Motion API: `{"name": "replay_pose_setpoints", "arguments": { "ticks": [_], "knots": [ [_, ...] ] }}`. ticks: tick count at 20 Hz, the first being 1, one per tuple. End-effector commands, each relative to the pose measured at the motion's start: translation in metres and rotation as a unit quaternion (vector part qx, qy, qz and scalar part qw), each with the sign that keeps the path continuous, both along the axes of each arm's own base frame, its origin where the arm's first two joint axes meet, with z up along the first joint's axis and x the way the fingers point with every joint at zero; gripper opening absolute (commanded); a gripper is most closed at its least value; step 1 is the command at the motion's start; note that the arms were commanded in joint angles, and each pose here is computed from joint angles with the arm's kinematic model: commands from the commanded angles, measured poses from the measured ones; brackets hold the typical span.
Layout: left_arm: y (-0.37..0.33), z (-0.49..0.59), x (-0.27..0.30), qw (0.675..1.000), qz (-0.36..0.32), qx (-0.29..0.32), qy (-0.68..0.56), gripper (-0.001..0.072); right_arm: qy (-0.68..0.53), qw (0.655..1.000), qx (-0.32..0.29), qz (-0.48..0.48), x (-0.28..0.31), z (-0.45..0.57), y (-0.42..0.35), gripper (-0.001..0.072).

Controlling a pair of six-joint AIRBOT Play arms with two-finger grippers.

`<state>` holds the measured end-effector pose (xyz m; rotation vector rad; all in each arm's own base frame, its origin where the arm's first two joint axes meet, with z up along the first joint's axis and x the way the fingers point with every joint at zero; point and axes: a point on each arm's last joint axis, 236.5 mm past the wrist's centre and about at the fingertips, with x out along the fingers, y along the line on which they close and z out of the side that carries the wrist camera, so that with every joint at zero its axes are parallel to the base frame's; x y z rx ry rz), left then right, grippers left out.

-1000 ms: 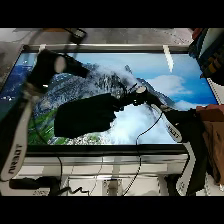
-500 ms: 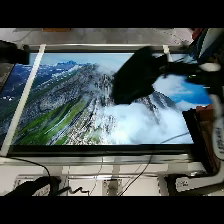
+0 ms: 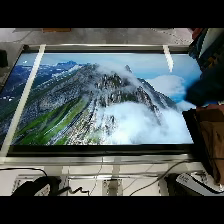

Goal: Fold the clothes and pants, and hang the long-sleeved shirts on hangers.

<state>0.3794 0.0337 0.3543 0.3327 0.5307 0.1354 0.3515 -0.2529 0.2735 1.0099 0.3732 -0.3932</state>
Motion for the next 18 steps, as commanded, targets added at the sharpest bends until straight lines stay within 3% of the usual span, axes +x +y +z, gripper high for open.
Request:
{"name": "replay_pose_setpoints", "arguments": {
  "ticks": [1, 5, 6, 7, 9, 10, 16, 18],
  "knots": [
    [0.001, -0.005, -0.003, 1.0, 0.003, -0.001, 0.011, 0.0024, 0.204, 0.958, 0.041, -0.2, -0.134, -0.064, -0.06, 0.0036],
    [0.001, -0.006, -0.002, 1.0, 0.003, -0.001, 0.012, 0.0024, 0.312, 0.9, 0.057, -0.298, -0.205, -0.087, -0.07, 0.0037],
    [0.001, -0.006, -0.002, 1.0, 0.003, -0.001, 0.012, 0.0024, 0.308, 0.897, 0.063, -0.311, -0.206, -0.087, -0.071, 0.0076],
    [0.001, -0.006, -0.002, 1.0, 0.003, -0.001, 0.012, 0.0024, 0.302, 0.894, 0.075, -0.323, -0.206, -0.087, -0.071, 0.0232],
    [0.001, -0.006, -0.002, 1.0, 0.003, -0.001, 0.013, 0.0025, 0.298, 0.892, 0.081, -0.329, -0.206, -0.088, -0.071, 0.0642],
    [0.001, -0.006, -0.002, 1.0, 0.003, -0.001, 0.013, 0.0024, 0.298, 0.892, 0.081, -0.329, -0.206, -0.088, -0.071, 0.0703],
    [0.001, -0.006, -0.002, 1.0, 0.003, -0.001, 0.013, 0.0024, 0.294, 0.895, 0.072, -0.328, -0.204, -0.085, -0.075, 0.0699],
    [0.001, -0.006, -0.002, 1.0, 0.003, -0.001, 0.013, 0.0024, 0.285, 0.911, 0.033, -0.295, -0.193, -0.079, -0.082, 0.064]
  ]
}}
